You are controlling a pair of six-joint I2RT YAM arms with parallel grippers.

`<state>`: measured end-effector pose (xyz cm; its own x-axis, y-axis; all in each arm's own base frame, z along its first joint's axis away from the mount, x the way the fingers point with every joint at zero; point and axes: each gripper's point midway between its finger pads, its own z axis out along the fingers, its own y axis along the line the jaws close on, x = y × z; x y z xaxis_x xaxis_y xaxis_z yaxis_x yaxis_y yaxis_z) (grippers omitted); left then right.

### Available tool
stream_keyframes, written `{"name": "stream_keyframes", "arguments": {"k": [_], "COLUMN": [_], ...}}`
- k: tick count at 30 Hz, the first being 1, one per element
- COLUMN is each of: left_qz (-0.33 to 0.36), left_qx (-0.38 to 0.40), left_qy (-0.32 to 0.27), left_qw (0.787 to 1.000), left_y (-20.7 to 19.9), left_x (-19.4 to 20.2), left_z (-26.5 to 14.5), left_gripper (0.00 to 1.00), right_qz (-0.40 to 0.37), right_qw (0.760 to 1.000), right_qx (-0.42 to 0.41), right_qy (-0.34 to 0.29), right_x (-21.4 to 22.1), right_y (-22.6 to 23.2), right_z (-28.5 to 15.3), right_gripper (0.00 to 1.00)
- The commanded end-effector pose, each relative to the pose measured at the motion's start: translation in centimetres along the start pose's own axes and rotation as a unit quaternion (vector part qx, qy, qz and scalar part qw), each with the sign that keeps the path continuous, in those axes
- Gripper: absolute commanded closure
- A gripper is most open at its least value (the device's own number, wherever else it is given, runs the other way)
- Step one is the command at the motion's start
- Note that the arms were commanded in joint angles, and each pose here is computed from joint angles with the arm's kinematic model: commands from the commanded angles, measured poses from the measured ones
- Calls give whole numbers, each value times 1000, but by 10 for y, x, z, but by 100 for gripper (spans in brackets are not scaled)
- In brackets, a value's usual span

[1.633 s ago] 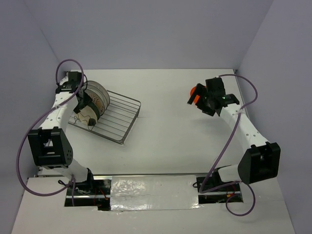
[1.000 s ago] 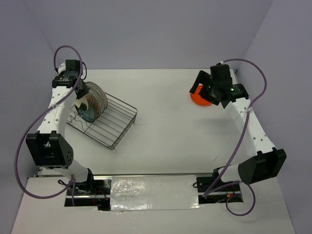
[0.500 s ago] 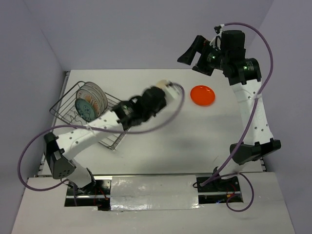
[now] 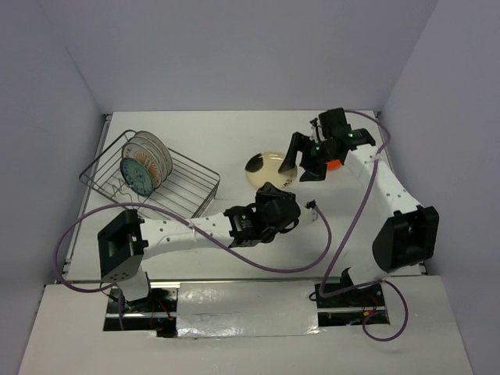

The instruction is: Unload the plates from the dish rack

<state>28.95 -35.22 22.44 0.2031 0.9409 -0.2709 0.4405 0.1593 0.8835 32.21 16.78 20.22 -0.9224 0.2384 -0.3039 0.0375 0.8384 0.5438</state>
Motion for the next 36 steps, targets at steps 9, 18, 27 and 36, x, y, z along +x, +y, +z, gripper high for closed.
{"name": "stream_keyframes", "arguments": {"k": [9, 18, 27, 36], "left_qz": [-76, -402, -695, -731], "left_qx": [-87, -92, -169, -172], "left_qy": [-36, 78, 164, 184], "left_qw": [993, 908, 680, 635], "left_y": [49, 79, 160, 161], "left_x": [-20, 80, 256, 306], "left_z": [-19, -20, -66, -93], "left_gripper": [70, 0, 1, 0], "right_qz": [-8, 158, 178, 181], "right_qw": [982, 949, 953, 957], "right_qx": [-171, 56, 81, 101], "right_qy": [-80, -267, -233, -202], "right_x": [-18, -110, -160, -163], "right_y": [45, -119, -204, -230], "right_z": [-36, -45, 14, 45], "right_gripper": [100, 100, 97, 44]}}
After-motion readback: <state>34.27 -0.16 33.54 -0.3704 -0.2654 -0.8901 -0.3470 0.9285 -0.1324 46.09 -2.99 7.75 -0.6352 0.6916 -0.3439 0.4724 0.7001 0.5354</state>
